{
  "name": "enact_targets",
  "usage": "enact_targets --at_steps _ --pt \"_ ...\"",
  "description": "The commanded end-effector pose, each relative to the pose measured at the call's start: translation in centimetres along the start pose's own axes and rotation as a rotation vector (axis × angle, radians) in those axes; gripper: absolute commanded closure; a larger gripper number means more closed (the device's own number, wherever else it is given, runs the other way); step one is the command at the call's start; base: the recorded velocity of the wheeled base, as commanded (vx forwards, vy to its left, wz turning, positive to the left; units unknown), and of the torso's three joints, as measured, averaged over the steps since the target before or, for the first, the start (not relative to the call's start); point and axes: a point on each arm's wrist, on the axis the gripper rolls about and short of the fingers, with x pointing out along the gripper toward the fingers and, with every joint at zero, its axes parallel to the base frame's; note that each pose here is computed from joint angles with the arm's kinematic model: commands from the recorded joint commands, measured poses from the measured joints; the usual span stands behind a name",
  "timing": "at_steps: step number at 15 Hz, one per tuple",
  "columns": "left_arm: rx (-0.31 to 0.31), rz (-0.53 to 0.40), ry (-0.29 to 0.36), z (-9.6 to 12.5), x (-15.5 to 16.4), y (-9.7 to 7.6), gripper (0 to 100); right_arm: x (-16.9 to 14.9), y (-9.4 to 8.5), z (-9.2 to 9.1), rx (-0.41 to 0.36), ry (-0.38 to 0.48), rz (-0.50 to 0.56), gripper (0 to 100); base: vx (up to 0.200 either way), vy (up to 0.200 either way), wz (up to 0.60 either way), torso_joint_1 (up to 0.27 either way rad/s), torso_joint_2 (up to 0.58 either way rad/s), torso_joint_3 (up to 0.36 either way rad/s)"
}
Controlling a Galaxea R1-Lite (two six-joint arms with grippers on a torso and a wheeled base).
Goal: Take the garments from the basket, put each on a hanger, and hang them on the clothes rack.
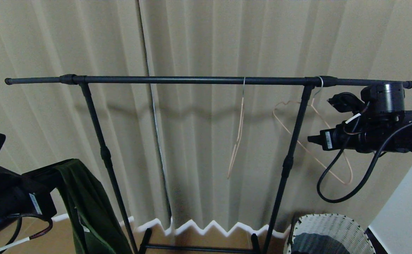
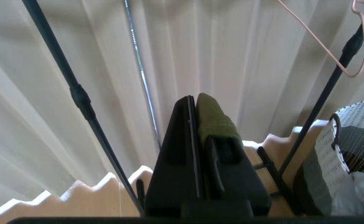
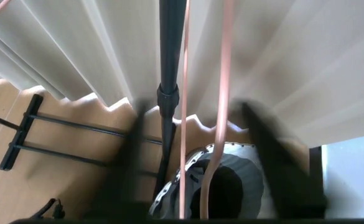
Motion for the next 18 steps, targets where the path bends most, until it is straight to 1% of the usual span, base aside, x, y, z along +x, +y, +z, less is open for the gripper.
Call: enact_targets --at_steps 1,4,7,9,12,16,18 --pt "0.000 0.000 -0.002 0.0 0.0 0.0 100 -0.2 0.0 0.1 -0.002 -0.007 0.000 100 0.000 0.000 0.00 0.000 0.00 0.000" --pt "0.000 0.001 -0.003 0.0 -0.1 0.0 100 -0.3 -0.2 0.2 0.001 -0.010 -0.008 100 0.000 0.000 0.00 0.000 0.00 0.000" --pt "0.000 0.000 -0.002 0.0 -0.1 0.0 100 -0.3 -0.3 0.2 0.005 -0.010 -0.057 100 0.000 0.000 0.00 0.000 0.00 0.000" --pt "0.003 0.000 0.001 -0.1 -0.1 0.0 100 -1.1 -0.4 0.6 0.009 -0.040 -0.067 100 0.000 0.000 0.00 0.000 0.00 0.000" --pt "0.004 0.000 0.004 -0.2 -0.1 0.0 100 -2.1 -0.5 1.0 0.024 -0.114 -0.071 100 0.000 0.000 0.00 0.000 0.00 0.000" --pt "0.011 0.000 0.007 -0.4 -0.1 -0.1 100 -4.9 -0.5 -0.1 0.042 -0.141 -0.074 100 0.000 0.000 0.00 0.000 0.00 0.000" --pt "0.013 0.000 0.004 -0.3 -0.2 -0.1 100 -5.7 -0.9 -0.6 0.050 -0.142 -0.084 100 0.000 0.000 0.00 0.000 0.00 0.000"
